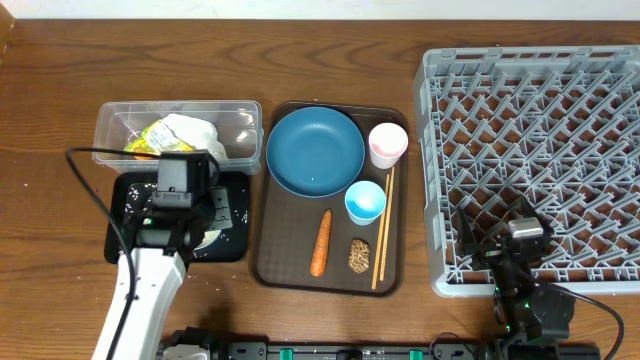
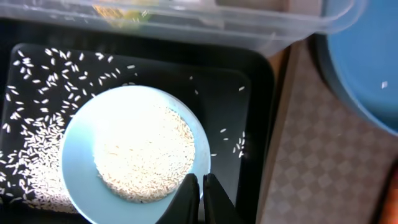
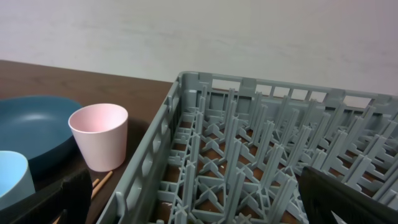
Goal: Sort waste into correct bins and load items into the dishwasher rack
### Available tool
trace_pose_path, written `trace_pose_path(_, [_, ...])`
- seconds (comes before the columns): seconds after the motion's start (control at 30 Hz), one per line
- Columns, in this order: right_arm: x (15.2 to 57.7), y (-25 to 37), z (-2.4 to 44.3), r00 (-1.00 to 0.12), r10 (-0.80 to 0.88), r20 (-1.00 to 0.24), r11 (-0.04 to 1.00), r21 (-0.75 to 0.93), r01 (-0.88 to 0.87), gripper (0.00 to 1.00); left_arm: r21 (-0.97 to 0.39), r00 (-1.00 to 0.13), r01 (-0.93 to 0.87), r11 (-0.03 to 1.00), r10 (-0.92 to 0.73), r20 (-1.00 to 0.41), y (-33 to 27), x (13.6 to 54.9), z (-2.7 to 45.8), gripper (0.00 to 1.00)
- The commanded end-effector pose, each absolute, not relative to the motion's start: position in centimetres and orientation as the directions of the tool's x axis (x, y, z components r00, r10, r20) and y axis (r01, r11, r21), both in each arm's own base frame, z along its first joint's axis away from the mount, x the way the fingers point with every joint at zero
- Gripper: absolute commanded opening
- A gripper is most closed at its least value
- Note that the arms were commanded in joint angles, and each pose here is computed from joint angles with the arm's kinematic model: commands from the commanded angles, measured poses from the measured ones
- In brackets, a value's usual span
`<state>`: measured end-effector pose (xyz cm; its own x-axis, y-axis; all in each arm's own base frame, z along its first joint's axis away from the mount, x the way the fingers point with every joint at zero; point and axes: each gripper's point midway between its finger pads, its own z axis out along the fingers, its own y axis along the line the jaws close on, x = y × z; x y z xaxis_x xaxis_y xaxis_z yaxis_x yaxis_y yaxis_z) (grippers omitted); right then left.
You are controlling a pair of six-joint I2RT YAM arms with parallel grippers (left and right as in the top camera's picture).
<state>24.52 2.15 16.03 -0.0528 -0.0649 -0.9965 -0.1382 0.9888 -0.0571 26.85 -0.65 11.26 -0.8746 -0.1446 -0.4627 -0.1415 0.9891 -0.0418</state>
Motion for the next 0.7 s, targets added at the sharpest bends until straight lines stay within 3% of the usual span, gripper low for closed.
trace_pose_path(0.0, [24.5,2.3,15.9,-0.053,-0.078,-0.996,0.987,-0.069,-0.147,0.99,-0.063,-0.872,-0.141,0.988,-0.154,-0.465,-0.9,27.1,11.8,0.08])
trace_pose_path(0.07, [24.5,2.3,15.9,-0.053,-0.078,-0.996,0.987,-0.069,-0.147,0.99,-0.057,-0.886,-0.143,0.988,-0.154,-0.439,-0.9,26.9,11.0,0.21])
trace_pose_path(0.2, [24.5,2.3,15.9,-0.053,-0.078,-0.996,0.987,-0.069,-0.147,0.99,-0.044,-0.921,-0.143,0.989,-0.149,-0.36,-1.0,26.5,8.8,0.37])
trace_pose_path(0.67, [24.5,2.3,15.9,-0.053,-0.078,-0.996,0.987,-0.069,-0.147,0.99,-0.013,-0.985,-0.141,0.99,-0.142,-0.099,-1.4,25.9,0.8,0.35])
